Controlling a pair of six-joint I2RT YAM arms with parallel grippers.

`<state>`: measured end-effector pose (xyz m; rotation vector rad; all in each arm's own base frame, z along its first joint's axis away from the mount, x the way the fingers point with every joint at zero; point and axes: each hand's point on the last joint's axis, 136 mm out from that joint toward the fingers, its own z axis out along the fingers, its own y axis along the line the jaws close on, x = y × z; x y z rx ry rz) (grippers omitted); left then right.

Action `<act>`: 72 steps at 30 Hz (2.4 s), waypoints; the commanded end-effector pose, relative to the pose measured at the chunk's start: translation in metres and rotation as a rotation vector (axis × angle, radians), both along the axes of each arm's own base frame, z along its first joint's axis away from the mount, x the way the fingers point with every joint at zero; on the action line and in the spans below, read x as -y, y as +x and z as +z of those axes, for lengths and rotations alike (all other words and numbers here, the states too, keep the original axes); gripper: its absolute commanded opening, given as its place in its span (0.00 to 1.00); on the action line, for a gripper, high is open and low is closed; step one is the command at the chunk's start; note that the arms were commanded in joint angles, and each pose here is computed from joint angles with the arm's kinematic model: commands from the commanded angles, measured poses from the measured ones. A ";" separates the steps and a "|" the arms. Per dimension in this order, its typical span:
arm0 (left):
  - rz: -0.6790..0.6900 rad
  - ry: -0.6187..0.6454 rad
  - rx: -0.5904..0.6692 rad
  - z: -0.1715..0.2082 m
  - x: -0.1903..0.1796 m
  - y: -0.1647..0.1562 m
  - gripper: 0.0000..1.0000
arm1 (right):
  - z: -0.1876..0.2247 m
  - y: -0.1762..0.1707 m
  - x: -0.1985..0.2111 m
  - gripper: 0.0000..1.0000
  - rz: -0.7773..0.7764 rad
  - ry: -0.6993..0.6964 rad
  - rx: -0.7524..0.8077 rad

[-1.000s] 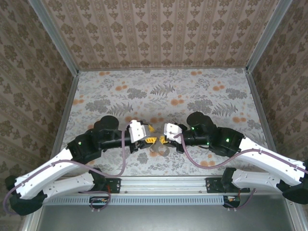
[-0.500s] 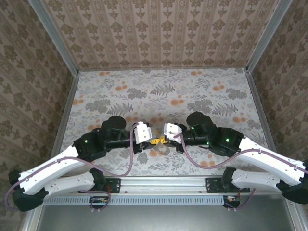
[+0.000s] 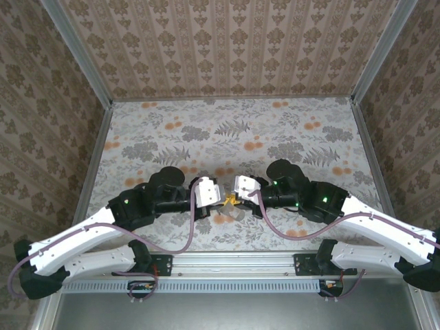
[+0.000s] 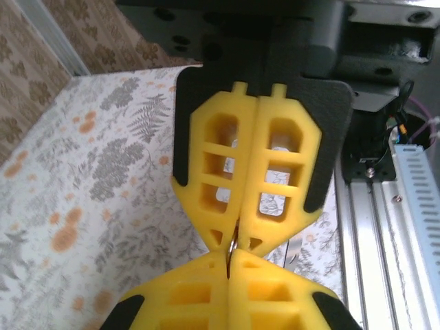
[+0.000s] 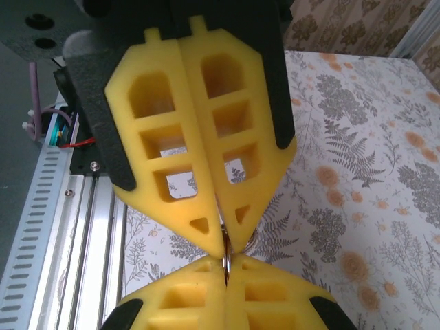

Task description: Put the keys on the keyring

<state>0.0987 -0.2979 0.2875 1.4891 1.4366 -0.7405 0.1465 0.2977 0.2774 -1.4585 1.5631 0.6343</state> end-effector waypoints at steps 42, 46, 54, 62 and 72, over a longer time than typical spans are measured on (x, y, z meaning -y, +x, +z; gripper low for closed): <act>-0.003 -0.064 0.006 0.003 -0.013 0.002 0.33 | 0.010 0.010 0.009 0.00 -0.067 0.017 0.075; 0.025 -0.023 0.031 0.000 -0.012 0.007 0.33 | 0.007 0.009 0.006 0.00 -0.054 0.000 0.068; 0.020 -0.005 0.024 -0.003 -0.003 0.010 0.29 | 0.001 0.002 0.002 0.00 -0.016 -0.027 0.058; -0.007 -0.021 0.009 -0.003 0.005 0.008 0.17 | 0.003 -0.002 0.000 0.00 0.001 -0.002 0.047; -0.070 -0.116 0.001 0.013 0.003 -0.007 0.00 | 0.005 -0.007 -0.003 0.15 0.020 0.027 0.025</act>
